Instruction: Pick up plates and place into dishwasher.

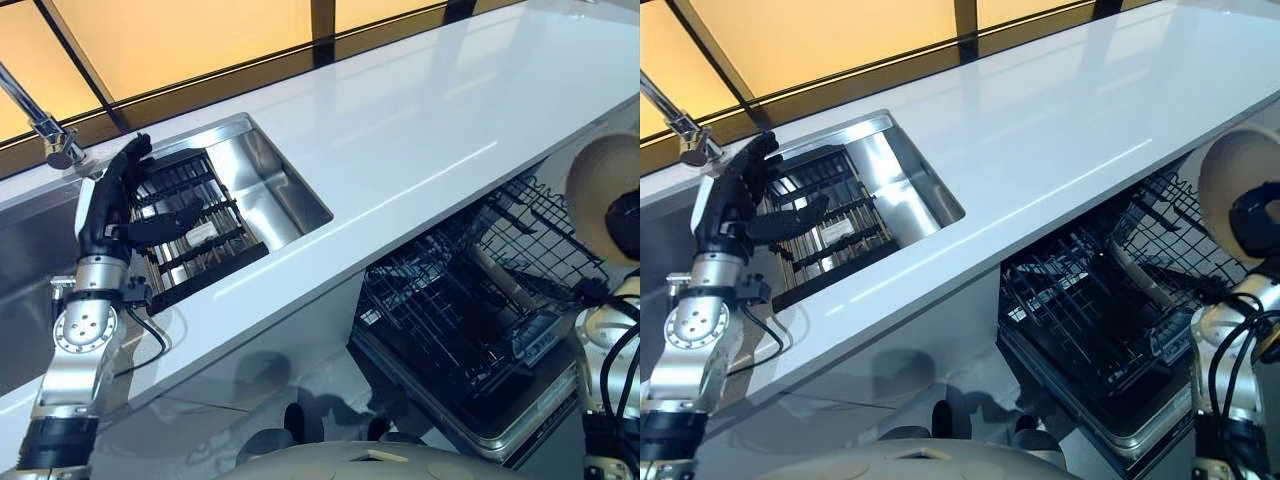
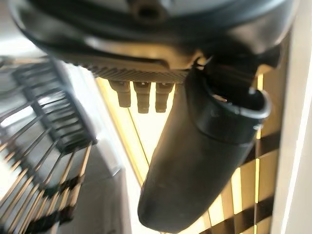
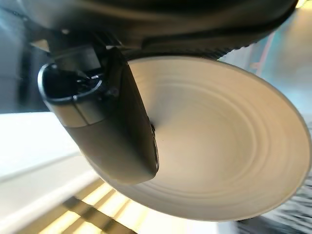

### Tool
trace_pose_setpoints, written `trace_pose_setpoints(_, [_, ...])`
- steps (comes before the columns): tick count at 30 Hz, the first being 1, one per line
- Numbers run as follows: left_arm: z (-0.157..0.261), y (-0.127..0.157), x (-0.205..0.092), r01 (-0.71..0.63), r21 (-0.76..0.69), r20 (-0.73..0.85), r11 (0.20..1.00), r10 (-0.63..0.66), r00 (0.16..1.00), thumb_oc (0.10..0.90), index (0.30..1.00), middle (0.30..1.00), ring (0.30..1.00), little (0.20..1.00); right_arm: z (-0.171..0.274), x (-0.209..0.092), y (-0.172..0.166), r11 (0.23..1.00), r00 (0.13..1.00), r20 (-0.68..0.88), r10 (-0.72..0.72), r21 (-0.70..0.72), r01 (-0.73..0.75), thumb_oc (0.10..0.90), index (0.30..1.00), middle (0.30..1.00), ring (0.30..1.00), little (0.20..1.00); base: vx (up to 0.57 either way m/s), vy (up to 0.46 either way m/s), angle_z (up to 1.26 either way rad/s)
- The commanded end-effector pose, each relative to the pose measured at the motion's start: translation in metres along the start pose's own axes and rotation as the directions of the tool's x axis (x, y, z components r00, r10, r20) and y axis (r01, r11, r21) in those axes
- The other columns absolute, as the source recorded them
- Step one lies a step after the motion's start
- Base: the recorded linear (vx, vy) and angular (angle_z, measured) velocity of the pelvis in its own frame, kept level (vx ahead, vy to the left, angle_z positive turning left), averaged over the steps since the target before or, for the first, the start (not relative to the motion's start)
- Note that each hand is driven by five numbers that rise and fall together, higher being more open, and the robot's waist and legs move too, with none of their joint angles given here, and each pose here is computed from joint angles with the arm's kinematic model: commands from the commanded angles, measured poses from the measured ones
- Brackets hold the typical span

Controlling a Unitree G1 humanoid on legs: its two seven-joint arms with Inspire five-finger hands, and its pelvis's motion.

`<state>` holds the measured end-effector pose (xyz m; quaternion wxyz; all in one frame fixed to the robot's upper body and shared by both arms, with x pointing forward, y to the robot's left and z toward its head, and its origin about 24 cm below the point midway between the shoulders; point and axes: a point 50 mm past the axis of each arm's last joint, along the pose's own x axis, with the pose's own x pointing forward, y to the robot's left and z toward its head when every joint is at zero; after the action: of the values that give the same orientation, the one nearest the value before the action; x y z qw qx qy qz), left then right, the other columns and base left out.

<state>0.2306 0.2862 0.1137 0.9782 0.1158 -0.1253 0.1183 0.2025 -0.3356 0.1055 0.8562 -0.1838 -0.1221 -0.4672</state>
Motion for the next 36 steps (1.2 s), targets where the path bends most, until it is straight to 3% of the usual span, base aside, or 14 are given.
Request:
trace_pose_setpoints(1, [0.035, 0.027, 0.016, -0.121, -0.049, 0.195, 0.991, 0.128, 0.972, 0.800, 0.900, 0.900, 0.900, 0.900, 0.035, 0.014, 0.012, 0.994, 0.980, 0.189, 0.065, 0.068, -0.079, 0.100, 0.300, 0.300, 0.300, 0.200, 0.00, 0.004, -0.08])
trace_pose_setpoints(7, [0.028, 0.023, 0.015, -0.108, -0.050, 0.163, 0.993, 0.115, 0.980, 0.800, 0.900, 0.900, 0.900, 0.900, 0.025, 0.003, 0.032, 0.978, 0.967, 0.151, 0.205, 0.009, -0.209, 0.100, 0.300, 0.300, 0.300, 0.200, 0.00, 0.001, -0.01])
trace_pose_setpoints(18, [0.021, 0.017, 0.014, -0.095, -0.054, 0.134, 0.994, 0.102, 0.986, 0.800, 0.900, 0.900, 0.900, 0.900, 0.004, -0.012, 0.060, 0.902, 0.925, 0.059, 0.377, -0.249, -0.352, 0.100, 0.300, 0.300, 0.300, 0.200, 0.00, -0.004, 0.03])
trace_pose_setpoints(36, [0.023, -0.004, 0.018, 0.009, -0.062, 0.137, 0.998, -0.001, 0.991, 0.800, 0.900, 0.900, 0.900, 0.900, -0.033, -0.054, 0.098, 0.745, 0.854, -0.177, 0.490, -0.424, -0.515, 0.100, 0.300, 0.300, 0.300, 0.200, 0.01, -0.005, 0.03])
